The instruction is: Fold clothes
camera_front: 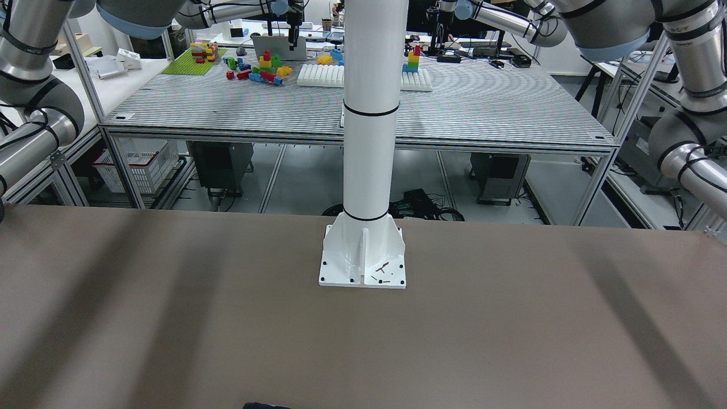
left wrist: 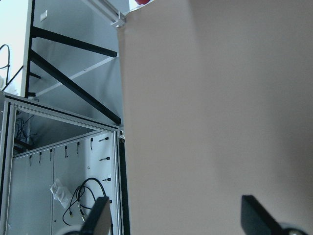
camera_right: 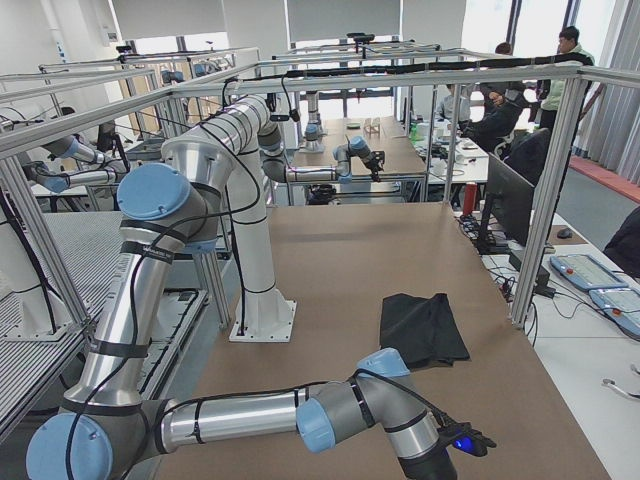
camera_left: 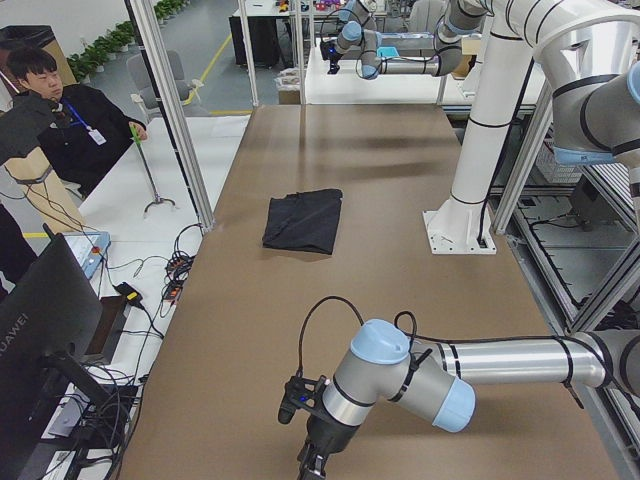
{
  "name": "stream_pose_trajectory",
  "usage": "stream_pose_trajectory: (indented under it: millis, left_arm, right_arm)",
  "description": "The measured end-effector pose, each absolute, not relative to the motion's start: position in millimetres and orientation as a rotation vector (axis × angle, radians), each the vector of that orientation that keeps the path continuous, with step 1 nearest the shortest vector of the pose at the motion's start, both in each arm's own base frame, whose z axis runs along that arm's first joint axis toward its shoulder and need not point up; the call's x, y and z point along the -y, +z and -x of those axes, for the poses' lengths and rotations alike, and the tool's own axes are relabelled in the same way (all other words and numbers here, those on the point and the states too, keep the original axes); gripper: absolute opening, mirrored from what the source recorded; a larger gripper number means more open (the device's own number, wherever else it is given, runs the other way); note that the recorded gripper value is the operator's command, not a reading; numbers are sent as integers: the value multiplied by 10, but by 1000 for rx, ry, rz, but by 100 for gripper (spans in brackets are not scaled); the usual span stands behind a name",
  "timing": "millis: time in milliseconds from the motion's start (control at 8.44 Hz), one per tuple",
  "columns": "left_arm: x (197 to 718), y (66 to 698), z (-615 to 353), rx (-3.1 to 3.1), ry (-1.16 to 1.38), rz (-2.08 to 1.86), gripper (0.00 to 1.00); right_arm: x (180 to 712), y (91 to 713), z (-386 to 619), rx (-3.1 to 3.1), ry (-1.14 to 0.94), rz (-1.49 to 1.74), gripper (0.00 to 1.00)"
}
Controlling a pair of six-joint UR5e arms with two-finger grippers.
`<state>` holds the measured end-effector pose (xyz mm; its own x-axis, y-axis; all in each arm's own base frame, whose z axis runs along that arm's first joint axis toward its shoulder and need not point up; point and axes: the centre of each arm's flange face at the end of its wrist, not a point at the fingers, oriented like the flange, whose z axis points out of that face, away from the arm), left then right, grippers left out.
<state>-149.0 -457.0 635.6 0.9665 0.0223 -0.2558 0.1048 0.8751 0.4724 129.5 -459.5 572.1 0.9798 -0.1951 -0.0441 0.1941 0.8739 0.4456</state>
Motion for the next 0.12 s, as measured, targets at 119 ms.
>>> stream_pose_trajectory:
  millis: [119]
  left_arm:
    - [4502, 6352, 1590, -250, -78, -512, 94]
  right_arm:
    - [4538, 5728, -1326, -2, -195, -471, 94]
